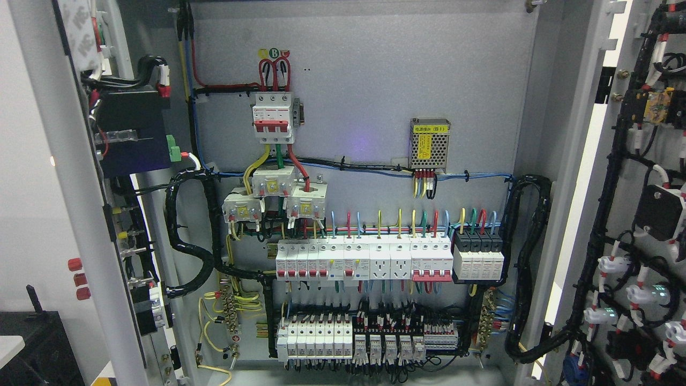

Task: Open door with both hands
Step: 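Keep swinging the indicator-light door wide open with the right hand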

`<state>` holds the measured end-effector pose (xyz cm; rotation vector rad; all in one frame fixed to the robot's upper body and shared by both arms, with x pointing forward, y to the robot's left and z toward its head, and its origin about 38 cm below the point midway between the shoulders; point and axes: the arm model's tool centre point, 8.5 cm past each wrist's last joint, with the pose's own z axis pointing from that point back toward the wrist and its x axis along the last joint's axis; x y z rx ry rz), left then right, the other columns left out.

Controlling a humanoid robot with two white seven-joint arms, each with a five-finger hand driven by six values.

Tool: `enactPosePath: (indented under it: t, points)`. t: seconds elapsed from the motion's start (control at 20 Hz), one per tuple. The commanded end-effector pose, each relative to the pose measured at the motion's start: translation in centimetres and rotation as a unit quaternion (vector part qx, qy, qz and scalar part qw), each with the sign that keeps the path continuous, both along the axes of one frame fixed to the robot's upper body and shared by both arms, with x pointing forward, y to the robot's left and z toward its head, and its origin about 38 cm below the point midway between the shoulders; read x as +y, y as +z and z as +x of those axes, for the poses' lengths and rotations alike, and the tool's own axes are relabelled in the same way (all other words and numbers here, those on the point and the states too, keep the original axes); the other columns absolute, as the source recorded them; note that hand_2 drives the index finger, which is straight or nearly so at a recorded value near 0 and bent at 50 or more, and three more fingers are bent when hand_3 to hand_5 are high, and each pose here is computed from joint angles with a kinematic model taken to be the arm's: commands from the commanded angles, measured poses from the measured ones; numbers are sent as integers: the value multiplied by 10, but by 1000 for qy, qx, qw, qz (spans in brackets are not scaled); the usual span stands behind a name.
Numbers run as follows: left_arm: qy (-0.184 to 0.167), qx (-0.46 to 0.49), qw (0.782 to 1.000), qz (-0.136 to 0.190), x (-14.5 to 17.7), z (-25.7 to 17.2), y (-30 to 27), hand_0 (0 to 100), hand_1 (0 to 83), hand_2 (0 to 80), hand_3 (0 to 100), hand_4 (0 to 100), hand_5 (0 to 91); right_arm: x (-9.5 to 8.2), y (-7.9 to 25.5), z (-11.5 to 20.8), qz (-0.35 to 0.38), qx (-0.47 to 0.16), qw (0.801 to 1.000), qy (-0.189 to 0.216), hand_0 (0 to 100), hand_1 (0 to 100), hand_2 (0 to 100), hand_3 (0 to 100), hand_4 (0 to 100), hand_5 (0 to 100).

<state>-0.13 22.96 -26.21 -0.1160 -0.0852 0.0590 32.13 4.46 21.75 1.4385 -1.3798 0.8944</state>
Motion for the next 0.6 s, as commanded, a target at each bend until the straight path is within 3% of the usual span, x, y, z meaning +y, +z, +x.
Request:
enactPosePath:
  t: [0.0, 0.55]
  points:
    - [1, 15, 1000, 0, 0, -19, 0, 0, 0, 0, 0, 0, 0, 16, 1, -14, 1, -1, 1000, 27, 380, 0, 0, 0, 0, 0]
    - [1, 15, 1000, 0, 0, -20, 0, 0, 0, 0, 0, 0, 0, 19, 4, -15, 2, -5, 1000, 30, 380, 0, 0, 0, 0, 0]
